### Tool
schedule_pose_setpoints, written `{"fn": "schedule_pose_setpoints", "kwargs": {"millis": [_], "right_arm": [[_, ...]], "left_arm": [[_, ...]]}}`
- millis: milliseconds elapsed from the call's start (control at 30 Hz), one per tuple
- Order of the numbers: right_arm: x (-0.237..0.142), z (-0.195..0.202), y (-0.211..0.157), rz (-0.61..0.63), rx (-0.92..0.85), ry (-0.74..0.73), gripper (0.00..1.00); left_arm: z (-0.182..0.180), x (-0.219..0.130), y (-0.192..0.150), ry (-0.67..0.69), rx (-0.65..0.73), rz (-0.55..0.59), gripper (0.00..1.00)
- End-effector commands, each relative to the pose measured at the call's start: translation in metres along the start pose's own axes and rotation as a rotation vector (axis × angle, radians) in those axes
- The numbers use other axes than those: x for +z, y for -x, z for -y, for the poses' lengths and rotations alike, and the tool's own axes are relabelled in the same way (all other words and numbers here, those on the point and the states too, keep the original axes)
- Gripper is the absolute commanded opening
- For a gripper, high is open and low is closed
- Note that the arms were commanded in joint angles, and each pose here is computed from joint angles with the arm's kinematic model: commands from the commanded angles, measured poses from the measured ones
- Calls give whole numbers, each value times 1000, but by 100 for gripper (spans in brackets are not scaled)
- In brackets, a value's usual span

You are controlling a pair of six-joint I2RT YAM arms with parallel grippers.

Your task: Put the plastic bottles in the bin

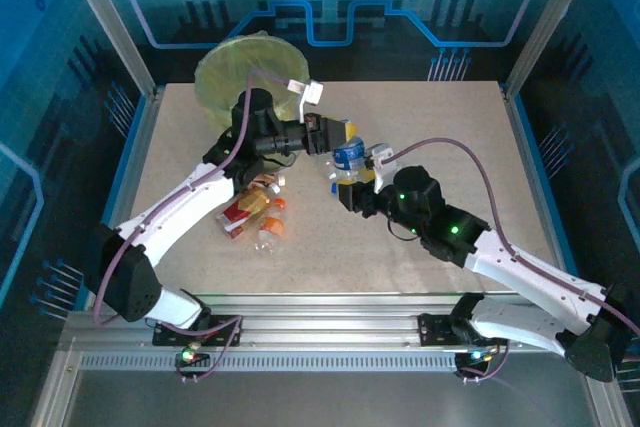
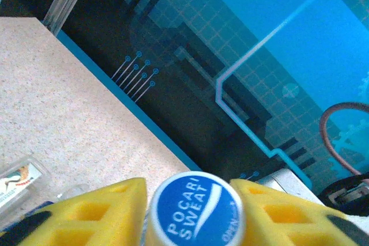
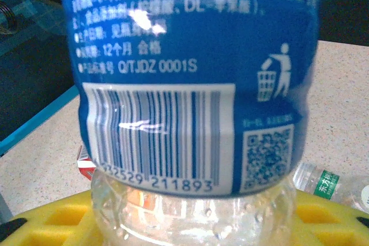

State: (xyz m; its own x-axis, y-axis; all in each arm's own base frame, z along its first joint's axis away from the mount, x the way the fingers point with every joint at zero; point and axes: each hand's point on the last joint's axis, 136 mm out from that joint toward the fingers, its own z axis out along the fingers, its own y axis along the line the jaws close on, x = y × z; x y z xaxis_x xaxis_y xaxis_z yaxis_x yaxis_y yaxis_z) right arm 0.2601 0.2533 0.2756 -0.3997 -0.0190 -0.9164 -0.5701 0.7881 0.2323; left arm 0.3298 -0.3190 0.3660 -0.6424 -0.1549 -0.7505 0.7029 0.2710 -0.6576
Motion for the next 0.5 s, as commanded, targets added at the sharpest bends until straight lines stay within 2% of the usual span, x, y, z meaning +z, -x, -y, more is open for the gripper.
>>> {"fn": "schedule_pose_setpoints", "kwargs": {"millis": [0,100,200,233,267,300,333,367,467], "right_arm": [[1,-2,18,48,-8,4,43],[0,-5,30,68,-8,9,44],[0,-4,31,63,-10,2,50],[0,-4,30,59,-12,0,55],[0,-4,30,55,-14,-2,65],[0,-3,29,51,-16,-5,78],[-1,-2,29,49,-14,-11,96],[-1,-1,29,45,-15,-17,100],[-3,0,28,36,-20,-24,100]], "left_arm": [[18,4,-1,-68,23,-38,32],[19,3,-1,-69,35,-35,17],[20,1,0,-66,51,-28,8],[21,0,2,-62,64,-22,6],[22,-2,3,-54,76,-16,5],[23,-3,5,-44,92,-9,4],[23,-6,9,-26,109,3,2],[24,-9,12,-8,129,14,1],[23,-18,25,52,179,42,1]]}}
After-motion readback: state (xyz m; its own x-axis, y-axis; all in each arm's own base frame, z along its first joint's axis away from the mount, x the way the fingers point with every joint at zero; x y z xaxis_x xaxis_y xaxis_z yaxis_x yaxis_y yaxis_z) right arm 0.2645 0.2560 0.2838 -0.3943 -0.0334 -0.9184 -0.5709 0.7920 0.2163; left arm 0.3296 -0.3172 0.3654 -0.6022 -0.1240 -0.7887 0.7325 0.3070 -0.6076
